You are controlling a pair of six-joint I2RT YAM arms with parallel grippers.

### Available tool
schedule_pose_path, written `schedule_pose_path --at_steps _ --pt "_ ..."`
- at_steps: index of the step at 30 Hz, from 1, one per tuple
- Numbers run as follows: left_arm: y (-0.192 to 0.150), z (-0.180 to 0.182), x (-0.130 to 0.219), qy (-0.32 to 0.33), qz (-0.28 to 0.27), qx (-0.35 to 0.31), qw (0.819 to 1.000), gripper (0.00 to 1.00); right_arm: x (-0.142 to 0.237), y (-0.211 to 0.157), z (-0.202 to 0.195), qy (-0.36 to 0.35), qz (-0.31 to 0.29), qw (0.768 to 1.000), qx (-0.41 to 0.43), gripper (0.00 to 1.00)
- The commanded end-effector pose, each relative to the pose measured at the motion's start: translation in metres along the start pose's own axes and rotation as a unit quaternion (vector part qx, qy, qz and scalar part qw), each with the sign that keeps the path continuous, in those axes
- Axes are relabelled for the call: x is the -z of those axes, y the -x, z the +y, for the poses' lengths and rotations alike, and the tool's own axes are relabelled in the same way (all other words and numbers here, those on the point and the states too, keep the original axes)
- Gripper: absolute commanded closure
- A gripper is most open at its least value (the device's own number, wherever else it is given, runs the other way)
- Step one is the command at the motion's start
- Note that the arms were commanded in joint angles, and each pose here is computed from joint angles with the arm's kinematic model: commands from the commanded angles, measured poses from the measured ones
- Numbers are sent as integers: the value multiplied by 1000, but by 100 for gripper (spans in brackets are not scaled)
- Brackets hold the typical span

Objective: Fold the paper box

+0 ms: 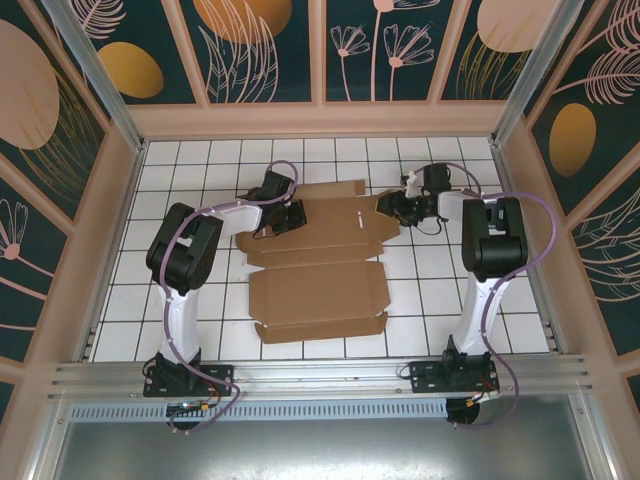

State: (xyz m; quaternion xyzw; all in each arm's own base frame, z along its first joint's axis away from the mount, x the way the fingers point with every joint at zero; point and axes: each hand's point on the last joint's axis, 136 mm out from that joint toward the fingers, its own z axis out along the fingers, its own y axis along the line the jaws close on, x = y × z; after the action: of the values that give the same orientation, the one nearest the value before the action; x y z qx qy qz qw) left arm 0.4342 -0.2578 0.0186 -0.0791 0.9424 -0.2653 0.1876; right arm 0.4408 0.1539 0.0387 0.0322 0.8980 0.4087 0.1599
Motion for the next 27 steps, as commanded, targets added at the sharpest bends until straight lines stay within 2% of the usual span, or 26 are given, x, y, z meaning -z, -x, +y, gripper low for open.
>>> schedule_pose_path --at_steps 1,4,9,14,22,27 --pt "-18 25 -13 30 30 9 999 100 -20 -27 -3 44 47 997 -37 52" --pt "-18 23 -13 27 31 11 999 100 -21 -27 -1 35 48 998 -30 59" --pt "-15 21 -10 25 26 9 999 100 2 -9 31 21 6 1000 9 73" --pt "-14 20 -10 24 25 13 999 100 8 -11 61 3 1 999 41 77" --pt "-13 17 -8 19 24 14 999 100 -21 -33 99 -42 29 993 104 57" --pt "-13 16 -8 15 24 15 999 100 -54 -50 95 -70 62 989 116 44"
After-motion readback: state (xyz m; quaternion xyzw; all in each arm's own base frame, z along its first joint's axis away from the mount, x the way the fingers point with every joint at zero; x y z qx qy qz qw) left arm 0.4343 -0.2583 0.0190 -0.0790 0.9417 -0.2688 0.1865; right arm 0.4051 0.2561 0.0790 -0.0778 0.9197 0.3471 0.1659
